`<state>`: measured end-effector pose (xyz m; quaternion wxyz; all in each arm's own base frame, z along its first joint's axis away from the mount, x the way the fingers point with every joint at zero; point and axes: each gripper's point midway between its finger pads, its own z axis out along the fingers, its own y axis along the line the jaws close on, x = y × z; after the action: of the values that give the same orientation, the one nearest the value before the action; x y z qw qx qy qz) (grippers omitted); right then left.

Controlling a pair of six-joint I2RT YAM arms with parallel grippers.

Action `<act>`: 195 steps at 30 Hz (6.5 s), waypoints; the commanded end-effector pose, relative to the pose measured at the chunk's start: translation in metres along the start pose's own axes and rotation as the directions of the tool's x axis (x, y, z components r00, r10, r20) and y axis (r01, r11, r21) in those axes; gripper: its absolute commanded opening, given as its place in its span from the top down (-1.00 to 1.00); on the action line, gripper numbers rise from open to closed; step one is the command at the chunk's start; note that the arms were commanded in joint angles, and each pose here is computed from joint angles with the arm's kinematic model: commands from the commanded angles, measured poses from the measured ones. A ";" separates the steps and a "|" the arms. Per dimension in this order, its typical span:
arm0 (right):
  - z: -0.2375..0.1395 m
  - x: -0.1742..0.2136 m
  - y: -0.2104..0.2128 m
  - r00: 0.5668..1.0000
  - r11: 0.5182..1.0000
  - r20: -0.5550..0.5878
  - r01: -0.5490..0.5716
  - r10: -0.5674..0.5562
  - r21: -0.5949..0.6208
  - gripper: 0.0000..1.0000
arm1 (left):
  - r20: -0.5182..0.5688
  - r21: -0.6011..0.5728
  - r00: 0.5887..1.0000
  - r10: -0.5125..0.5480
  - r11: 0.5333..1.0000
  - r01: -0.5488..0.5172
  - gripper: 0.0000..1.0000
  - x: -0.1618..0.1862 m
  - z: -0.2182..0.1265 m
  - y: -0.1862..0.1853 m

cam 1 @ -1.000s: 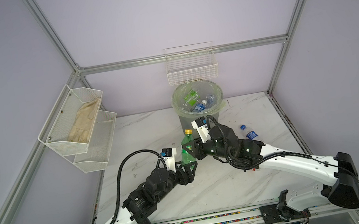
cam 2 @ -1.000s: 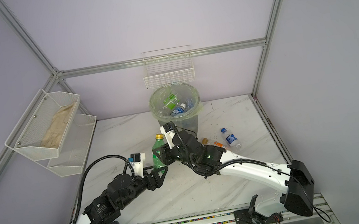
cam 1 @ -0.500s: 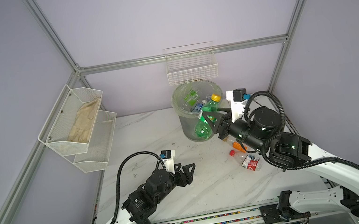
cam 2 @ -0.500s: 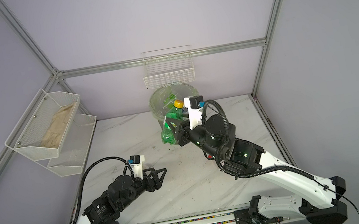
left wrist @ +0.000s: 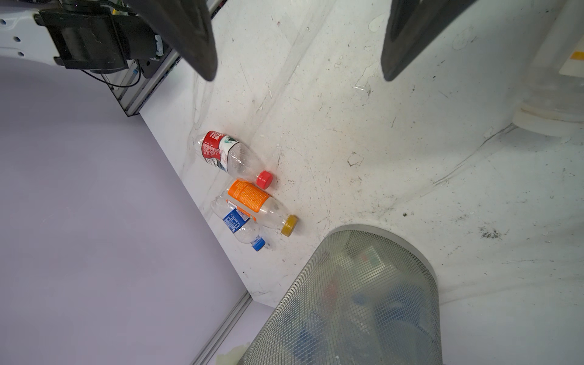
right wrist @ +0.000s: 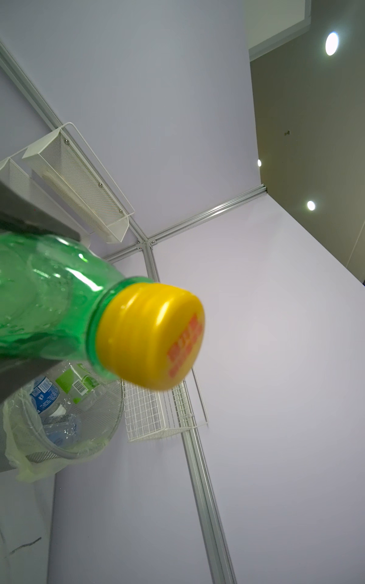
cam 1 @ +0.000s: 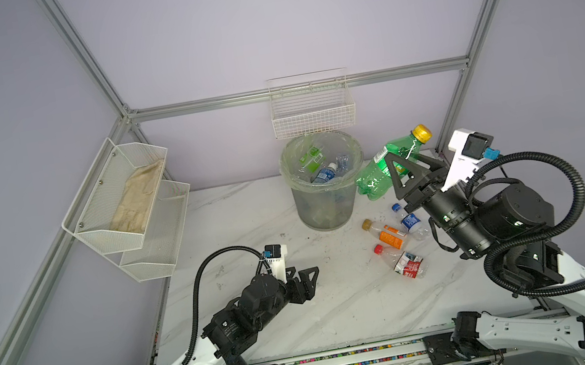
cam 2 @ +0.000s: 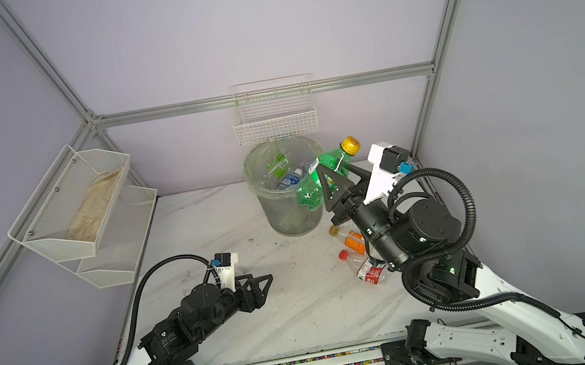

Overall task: Throw the plastic bottles in the bin
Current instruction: 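Carry the green bottle over the bin opening with the right gripper, then open the right gripper to drop the green bottle into the bin, then withdraw the right gripper toward the orange bottle while the left gripper nears the white-capped bottle, then lower and close the left gripper on the white-capped yellow-labelled bottle, then lift the white-capped bottle upright with the left gripper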

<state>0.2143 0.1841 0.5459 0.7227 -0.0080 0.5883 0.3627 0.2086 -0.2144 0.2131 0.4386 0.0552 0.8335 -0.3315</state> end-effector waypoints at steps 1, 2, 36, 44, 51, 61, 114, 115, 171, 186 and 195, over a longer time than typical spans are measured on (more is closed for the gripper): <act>0.001 -0.016 0.001 0.998 1.000 0.053 0.017 -0.018 0.010 0.58 | 0.004 -0.013 1.000 0.001 1.000 -0.001 -0.60 0.004 0.003 0.005; 0.002 -0.018 0.002 0.998 1.000 0.055 0.022 -0.022 0.007 0.58 | 0.003 -0.011 1.000 0.000 1.000 0.000 -0.60 0.003 0.003 0.005; 0.233 0.165 -0.079 0.902 0.944 -0.385 0.280 -0.196 0.175 -0.95 | 0.068 -0.002 0.998 -0.020 1.000 0.020 -0.60 -0.014 -0.037 0.007; 0.199 0.112 -0.053 0.954 0.975 -0.245 0.201 -0.172 0.096 -0.95 | 0.095 -0.018 0.995 -0.023 1.000 0.025 -0.61 -0.014 -0.041 0.014; 0.173 0.091 -0.051 0.971 0.983 -0.196 0.160 -0.139 0.096 -0.95 | 0.041 -0.059 0.999 -0.026 0.998 0.029 -0.61 -0.006 -0.030 0.018; 0.134 0.081 -0.055 0.976 0.986 -0.186 0.137 -0.118 0.096 -0.95 | 0.062 -0.212 0.996 -0.058 0.975 0.070 -0.67 -0.002 -0.039 0.050; -0.026 0.239 -0.157 0.872 0.942 -0.463 0.009 0.157 0.335 -0.95 | -0.004 -0.515 0.988 -0.153 0.847 0.129 -0.99 0.031 -0.015 0.156; -0.027 0.240 -0.157 0.871 0.942 -0.464 0.003 0.163 0.337 -0.95 | -0.008 -0.518 0.987 -0.163 0.844 0.135 -0.99 0.034 -0.014 0.159; -0.042 0.264 -0.163 0.841 0.929 -0.486 -0.049 0.236 0.366 -0.95 | -0.209 -0.527 0.925 -0.319 0.833 0.168 0.54 0.075 0.022 0.175; -0.044 0.264 -0.165 0.838 0.924 -0.483 -0.059 0.252 0.378 -0.94 | 0.046 -0.342 0.982 -0.182 0.921 0.187 0.81 -0.002 -0.018 0.127; -0.045 0.264 -0.166 0.838 0.919 -0.479 -0.062 0.260 0.390 -0.94 | 0.210 -0.263 0.973 -0.097 0.953 0.152 0.83 -0.054 -0.060 0.096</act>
<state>0.2790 0.1828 0.2424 0.4958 0.0667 0.8130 0.2980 0.2326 -0.0954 0.1650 0.4335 -0.1059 0.8662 -0.2248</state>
